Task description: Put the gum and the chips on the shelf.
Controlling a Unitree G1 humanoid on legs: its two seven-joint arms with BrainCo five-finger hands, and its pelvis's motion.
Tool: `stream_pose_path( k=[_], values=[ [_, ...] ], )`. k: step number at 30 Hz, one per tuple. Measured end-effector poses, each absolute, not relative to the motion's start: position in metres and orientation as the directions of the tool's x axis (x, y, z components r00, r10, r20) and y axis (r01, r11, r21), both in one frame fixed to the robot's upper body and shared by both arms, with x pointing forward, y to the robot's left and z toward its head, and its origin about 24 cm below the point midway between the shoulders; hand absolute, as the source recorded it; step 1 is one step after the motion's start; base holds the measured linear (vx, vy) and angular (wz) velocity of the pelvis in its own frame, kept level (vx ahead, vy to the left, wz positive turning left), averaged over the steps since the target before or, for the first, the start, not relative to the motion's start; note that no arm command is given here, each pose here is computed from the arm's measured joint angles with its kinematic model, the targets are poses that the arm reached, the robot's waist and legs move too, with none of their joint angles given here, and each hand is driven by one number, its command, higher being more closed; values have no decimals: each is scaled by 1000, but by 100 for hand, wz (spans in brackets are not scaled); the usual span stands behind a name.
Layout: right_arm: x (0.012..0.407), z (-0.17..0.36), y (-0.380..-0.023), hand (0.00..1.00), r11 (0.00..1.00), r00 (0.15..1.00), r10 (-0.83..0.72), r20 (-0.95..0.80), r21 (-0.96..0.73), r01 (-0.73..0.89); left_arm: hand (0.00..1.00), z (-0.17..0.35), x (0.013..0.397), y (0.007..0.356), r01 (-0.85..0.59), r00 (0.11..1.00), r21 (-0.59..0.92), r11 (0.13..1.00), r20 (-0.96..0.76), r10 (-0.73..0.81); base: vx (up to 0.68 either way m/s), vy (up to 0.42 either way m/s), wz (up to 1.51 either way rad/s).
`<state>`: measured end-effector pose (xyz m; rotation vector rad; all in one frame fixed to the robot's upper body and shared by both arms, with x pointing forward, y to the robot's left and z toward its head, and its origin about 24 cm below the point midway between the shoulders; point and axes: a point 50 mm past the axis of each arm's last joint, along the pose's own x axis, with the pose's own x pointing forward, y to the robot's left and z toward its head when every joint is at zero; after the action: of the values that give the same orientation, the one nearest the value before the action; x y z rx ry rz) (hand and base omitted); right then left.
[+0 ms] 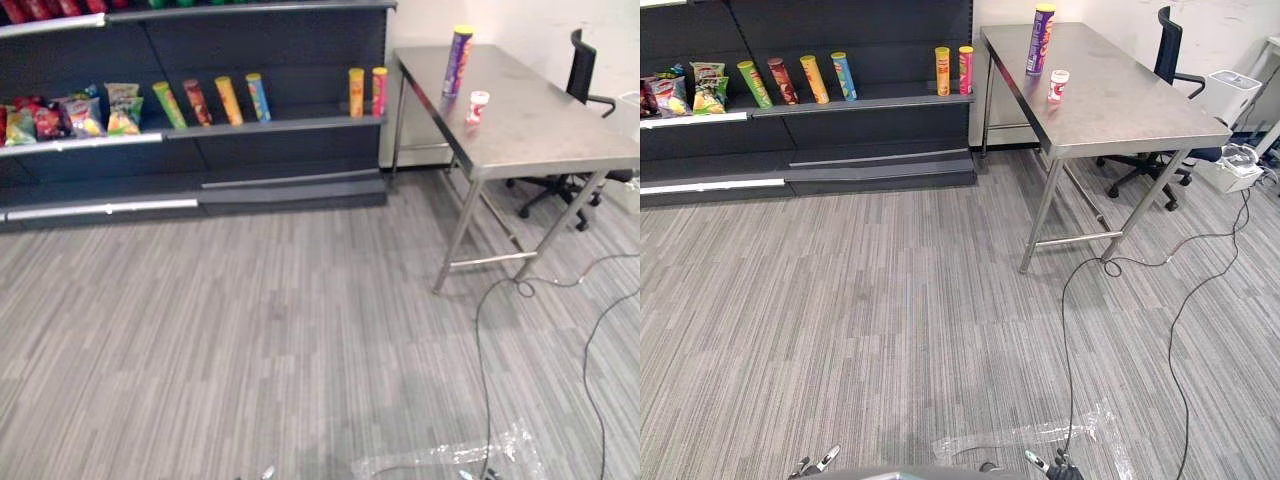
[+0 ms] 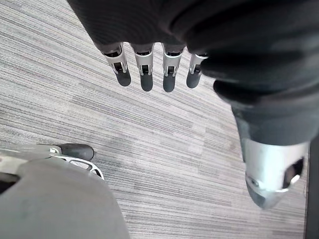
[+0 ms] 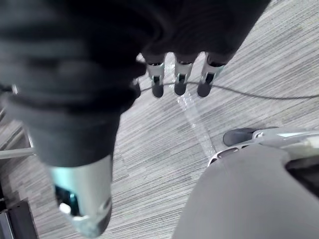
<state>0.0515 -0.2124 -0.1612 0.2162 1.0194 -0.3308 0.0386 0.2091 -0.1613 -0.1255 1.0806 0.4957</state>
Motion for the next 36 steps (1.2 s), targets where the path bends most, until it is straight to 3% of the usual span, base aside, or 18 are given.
stream_pose_path(
  k=[4,14,26,36],
  values=[
    [58,-158,-210,0,938,537,-153,-830,50,343,0,-161,39,209,-443,378,136,886,-868,322,-38,-26,-2],
    [60,-155,-210,0,939,580,-177,-795,40,342,0,-162,36,208,-465,371,112,878,-876,308,-77,-38,0],
    [58,-159,-208,0,942,540,-119,-833,76,326,0,-163,35,209,-466,365,85,881,-888,279,2,-20,3],
    [64,-155,-209,0,946,577,-226,-785,-35,322,0,-163,34,209,-467,359,88,880,-890,280,-31,-23,0]
  ],
)
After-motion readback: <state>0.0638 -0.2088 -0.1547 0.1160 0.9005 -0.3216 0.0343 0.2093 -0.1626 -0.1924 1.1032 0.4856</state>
